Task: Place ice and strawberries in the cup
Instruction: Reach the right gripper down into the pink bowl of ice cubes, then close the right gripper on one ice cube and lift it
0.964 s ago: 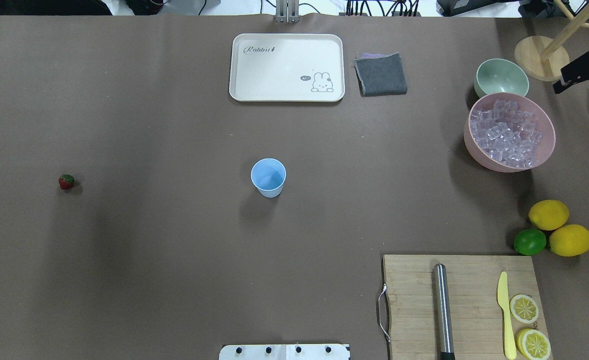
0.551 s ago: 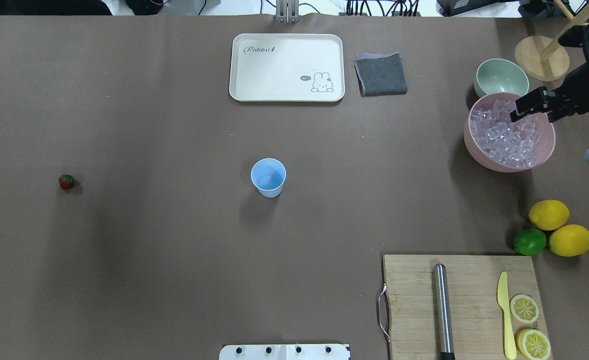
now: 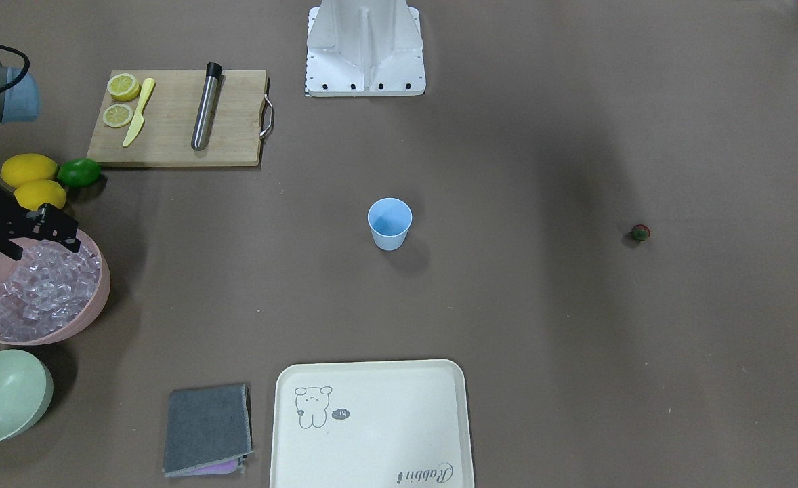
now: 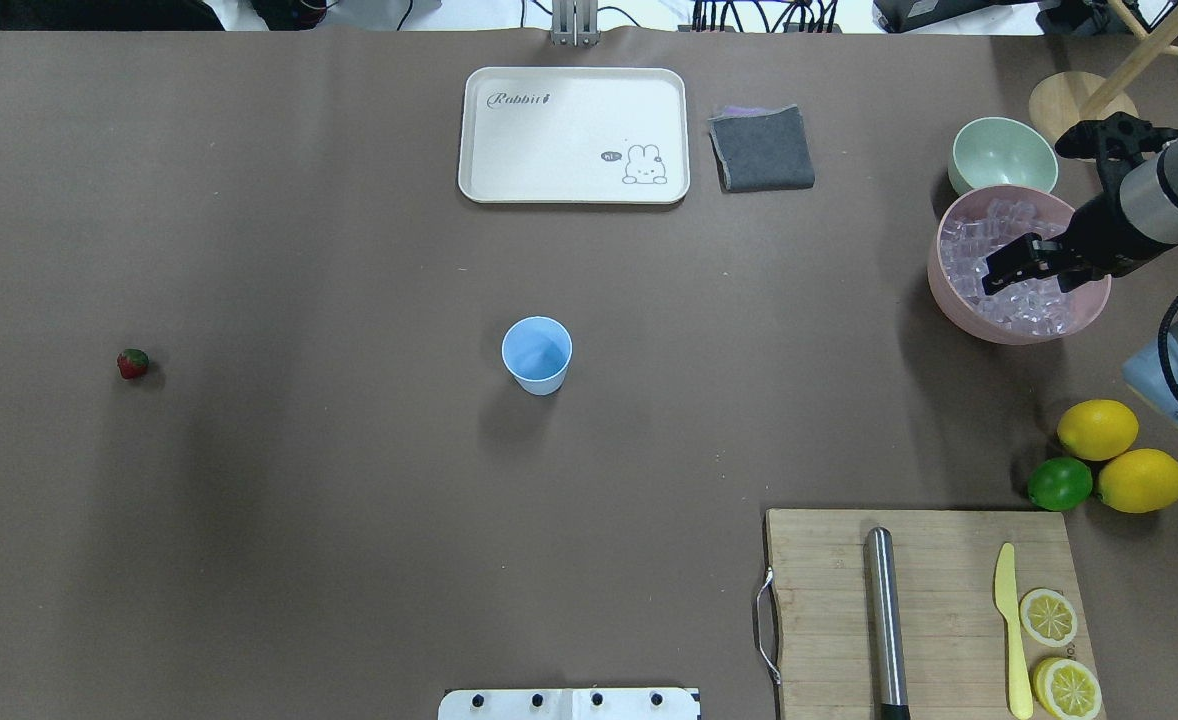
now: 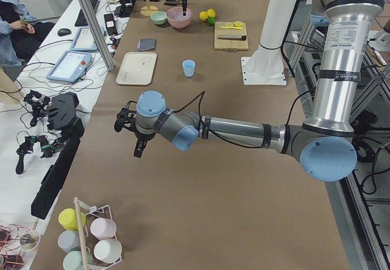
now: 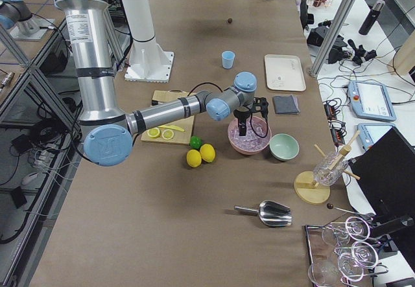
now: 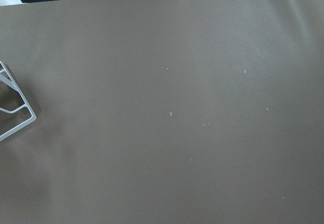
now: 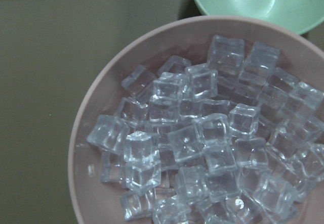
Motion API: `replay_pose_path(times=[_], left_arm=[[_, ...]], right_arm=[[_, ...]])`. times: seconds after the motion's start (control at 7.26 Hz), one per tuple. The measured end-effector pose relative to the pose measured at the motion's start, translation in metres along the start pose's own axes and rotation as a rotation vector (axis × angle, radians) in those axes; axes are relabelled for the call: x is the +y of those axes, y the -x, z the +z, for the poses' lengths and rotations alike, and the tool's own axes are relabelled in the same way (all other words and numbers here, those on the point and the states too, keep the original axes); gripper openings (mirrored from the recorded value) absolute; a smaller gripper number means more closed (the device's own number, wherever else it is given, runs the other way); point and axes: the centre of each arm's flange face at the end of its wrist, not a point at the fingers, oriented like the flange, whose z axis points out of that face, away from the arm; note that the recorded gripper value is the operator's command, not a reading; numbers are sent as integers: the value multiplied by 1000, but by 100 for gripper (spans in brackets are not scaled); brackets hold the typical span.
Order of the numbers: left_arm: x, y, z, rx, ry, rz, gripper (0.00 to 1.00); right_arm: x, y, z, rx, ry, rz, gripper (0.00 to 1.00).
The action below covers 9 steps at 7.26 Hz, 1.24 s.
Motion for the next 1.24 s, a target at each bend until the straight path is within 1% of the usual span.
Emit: replay_pose_path(times=[0.41,0.55,0.69,0.96,1.1,1.24], left_arm=[[-2,1,-1,-21,-11,3,97],[-3,0,-1,-22,-12,4,97],[-3,0,-1,-23,-13,4,97],[-3,-1,-1,-22,-14,6,97],[-3,-1,-2,-22,-15,6,97],[-3,-1,-2,-22,-15,6,97]], right_arm=[[4,-12,14,25,19,-24,96],[6,-14,18,30,19,-29,88],[8,-15,21,26,12,-41,87],[13,-20,27,12,-3,-57,60],[15,-23,28,10,-6,-60,51],[16,-24,28,9,-7,-63,46]])
